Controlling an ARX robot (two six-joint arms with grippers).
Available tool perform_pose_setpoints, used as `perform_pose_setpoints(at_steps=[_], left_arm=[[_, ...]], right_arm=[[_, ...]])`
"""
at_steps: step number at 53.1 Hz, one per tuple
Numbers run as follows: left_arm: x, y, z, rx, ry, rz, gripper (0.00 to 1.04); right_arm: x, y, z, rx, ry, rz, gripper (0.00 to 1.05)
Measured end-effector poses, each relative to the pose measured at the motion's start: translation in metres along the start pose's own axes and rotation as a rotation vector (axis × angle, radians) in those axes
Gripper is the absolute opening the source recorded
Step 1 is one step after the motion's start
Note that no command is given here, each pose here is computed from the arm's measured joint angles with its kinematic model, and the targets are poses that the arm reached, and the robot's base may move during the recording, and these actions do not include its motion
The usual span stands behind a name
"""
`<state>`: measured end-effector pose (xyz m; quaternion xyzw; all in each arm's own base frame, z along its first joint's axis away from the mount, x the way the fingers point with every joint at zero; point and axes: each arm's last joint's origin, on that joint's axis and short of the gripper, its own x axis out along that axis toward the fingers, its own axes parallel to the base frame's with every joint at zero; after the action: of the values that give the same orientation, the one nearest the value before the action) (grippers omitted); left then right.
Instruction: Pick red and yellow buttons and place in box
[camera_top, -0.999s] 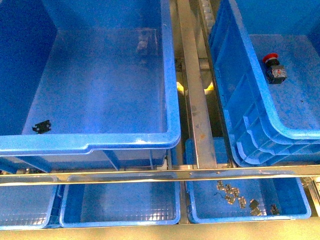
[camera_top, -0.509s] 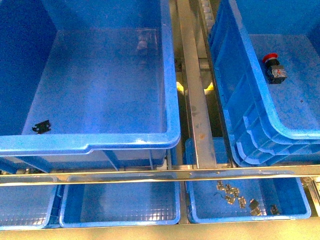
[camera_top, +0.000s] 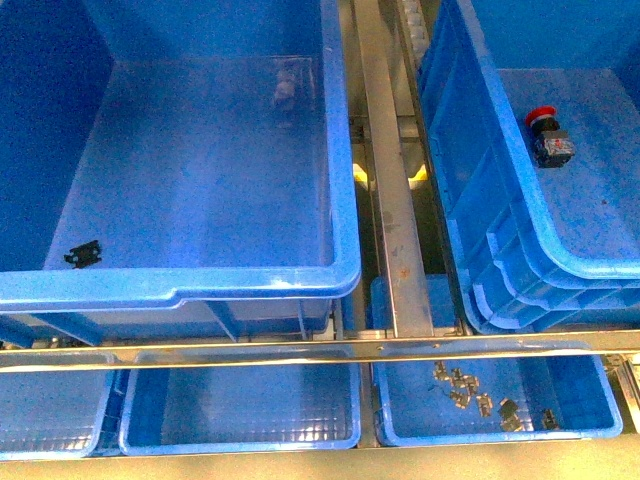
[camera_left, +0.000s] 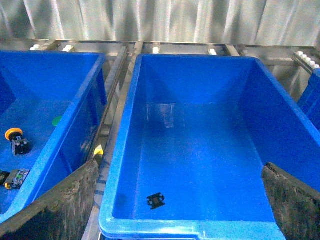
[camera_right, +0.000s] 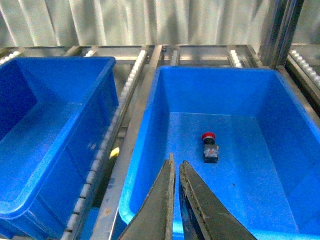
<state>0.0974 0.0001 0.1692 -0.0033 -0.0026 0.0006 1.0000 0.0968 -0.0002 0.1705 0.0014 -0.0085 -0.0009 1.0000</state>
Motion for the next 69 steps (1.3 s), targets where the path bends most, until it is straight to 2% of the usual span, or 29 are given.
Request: perform_pose_setpoints(at_steps=[24,27,35,53,55,69], left_arm=[[0.0,0.0,0.0,0.0,0.0,0.0,0.97],[0.0,0.0,0.0,0.0,0.0,0.0,0.97],[0.0,0.0,0.0,0.0,0.0,0.0,0.97],[0.0,0.0,0.0,0.0,0.0,-0.001,0.97],[0.0,-0.0001,0.0,0.0,0.0,-0.003,0.97],[0.0,0.0,0.0,0.0,0.0,-0.001,0.97]], right_arm=[[-0.0001,0.0,0.0001,-0.001,-0.002,0.0,0.04],[-0.0001,0.0,0.0001,0.0,-0.002,0.0,0.11],[-0.0001,0.0,0.0001,0.0,-0.002,0.0,0.41],[-0.0001,0.0,0.0001,0.0,-0.001,-0.002,0.97],[-0.0001,-0.0001,0.0001,0.0,-0.001,-0.004,0.99],[-0.0002,0.0,0.0,0.0,-0.001,-0.002,0.98]])
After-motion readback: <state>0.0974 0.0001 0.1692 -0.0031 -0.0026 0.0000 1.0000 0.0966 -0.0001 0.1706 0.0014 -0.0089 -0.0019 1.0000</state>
